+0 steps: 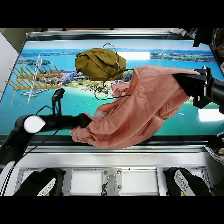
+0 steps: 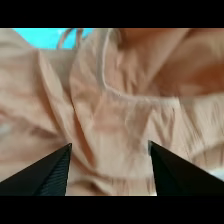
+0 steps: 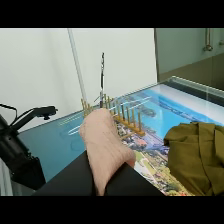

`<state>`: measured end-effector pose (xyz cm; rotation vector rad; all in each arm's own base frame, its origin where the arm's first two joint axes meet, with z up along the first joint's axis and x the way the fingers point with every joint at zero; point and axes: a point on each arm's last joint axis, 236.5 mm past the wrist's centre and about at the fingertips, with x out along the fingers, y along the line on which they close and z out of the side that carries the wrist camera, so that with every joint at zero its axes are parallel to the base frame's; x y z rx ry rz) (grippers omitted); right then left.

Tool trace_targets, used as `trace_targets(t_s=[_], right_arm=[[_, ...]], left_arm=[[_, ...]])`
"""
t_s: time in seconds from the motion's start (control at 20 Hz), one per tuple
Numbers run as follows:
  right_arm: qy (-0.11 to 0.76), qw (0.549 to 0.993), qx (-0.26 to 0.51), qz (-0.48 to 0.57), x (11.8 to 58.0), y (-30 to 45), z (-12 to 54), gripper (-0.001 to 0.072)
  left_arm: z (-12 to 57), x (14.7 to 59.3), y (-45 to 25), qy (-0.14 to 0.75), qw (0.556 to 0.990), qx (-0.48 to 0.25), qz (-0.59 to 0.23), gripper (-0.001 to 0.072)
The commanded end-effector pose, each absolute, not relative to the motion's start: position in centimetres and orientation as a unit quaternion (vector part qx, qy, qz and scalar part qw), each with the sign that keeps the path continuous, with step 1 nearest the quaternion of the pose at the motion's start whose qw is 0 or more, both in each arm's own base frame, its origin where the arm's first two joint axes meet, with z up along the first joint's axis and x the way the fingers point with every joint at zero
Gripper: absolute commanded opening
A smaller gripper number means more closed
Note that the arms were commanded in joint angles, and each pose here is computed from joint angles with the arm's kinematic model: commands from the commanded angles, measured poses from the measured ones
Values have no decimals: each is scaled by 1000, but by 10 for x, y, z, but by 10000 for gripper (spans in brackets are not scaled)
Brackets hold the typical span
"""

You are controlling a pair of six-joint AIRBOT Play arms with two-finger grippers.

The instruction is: Fold the clothes and pants, and hang the long-sleeved shirts on hangers.

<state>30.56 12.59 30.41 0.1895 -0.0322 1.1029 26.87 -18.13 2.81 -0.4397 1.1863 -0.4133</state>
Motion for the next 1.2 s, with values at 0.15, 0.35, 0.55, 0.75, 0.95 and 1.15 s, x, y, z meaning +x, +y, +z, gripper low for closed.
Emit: trace_targets(t_s=[0.15, 0.35, 0.55, 0.75, 0.95, 1.15], right_arm=[[-15, 847, 90, 523, 305, 126, 304, 5], [-15, 846, 90, 525, 305, 126, 304, 5], [-15, 837, 86, 540, 297, 130, 303, 4], [-4, 823, 98, 559, 288, 134, 292, 3], [-8, 816, 127, 564, 284, 134, 276, 3], [-23, 819, 170, 547, 288, 129, 247, 3]], left_arm=[[-26, 309, -215, 592, 764, -181, -181, 510], [-55, 316, -219, 615, 750, -179, -166, 372], [-52, 332, -210, 608, 756, -185, -158, 8], [-29, 343, -182, 590, 768, -205, -143, 7], [8, 346, -158, 555, 792, -211, -145, 7], [51, 338, -146, 517, 814, -216, -153, 7]])
